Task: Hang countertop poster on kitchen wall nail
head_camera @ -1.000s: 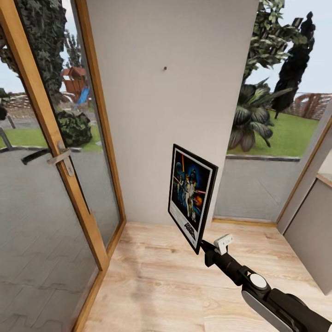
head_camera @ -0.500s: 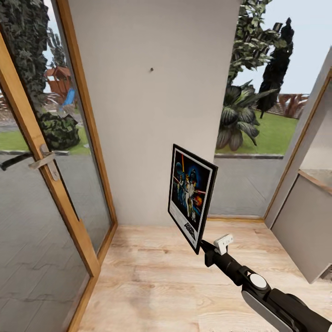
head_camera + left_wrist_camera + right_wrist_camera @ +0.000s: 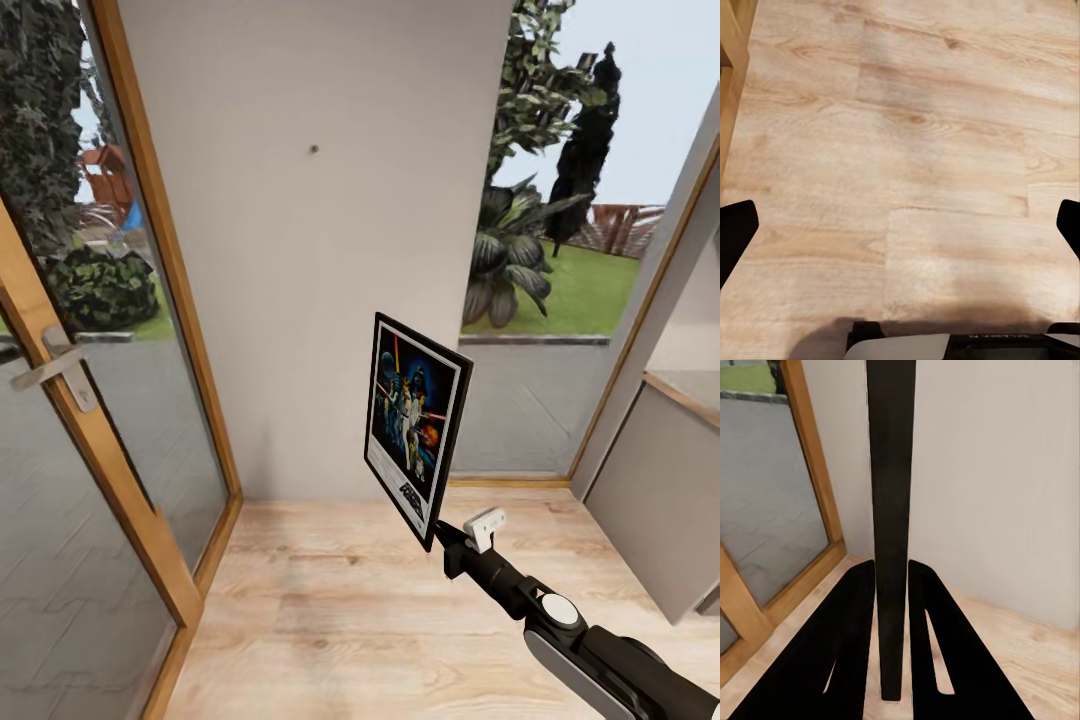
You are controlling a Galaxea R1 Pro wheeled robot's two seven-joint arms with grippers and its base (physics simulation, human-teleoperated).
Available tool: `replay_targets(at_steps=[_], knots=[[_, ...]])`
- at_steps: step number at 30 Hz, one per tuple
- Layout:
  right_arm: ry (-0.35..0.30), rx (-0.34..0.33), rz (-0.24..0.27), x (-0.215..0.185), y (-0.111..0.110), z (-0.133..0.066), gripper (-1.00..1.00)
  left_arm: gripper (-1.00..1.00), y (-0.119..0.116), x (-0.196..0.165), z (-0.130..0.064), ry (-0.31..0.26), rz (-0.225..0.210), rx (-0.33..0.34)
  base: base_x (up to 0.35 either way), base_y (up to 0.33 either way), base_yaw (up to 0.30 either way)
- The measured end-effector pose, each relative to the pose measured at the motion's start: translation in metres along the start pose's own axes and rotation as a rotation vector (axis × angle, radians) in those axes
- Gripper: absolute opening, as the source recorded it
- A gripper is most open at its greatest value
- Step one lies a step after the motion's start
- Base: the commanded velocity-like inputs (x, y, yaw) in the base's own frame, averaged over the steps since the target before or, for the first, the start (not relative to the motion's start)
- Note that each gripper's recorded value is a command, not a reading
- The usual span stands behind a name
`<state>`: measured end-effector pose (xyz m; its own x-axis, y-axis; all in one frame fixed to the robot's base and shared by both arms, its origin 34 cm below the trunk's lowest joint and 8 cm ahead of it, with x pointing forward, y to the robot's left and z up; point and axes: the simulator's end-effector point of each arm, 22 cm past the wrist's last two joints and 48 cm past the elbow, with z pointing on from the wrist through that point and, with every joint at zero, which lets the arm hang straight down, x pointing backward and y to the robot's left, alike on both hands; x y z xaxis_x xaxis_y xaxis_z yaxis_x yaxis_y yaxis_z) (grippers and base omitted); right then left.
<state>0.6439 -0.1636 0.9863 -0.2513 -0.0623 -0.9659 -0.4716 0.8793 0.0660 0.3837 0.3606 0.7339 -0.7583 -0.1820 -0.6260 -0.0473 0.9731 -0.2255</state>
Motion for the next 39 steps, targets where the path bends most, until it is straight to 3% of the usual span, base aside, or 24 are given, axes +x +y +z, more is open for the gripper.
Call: replay_targets(at_steps=[26, 39], knots=[[-0.002, -0.001, 0.0, -0.0006, 0.0002, 0.0001, -1.0, 1.0, 0.0001, -0.0001, 0.0, 0.0, 0.0, 0.0, 0.331, 0.028, 0.0], [-0.014, -0.017, 0.004, -0.0073, 0.0079, 0.0008, -1.0, 1.0, 0.0003, -0.0003, 0.0003, 0.0, 0.001, 0.0, 0.044, 0.011, 0.0]])
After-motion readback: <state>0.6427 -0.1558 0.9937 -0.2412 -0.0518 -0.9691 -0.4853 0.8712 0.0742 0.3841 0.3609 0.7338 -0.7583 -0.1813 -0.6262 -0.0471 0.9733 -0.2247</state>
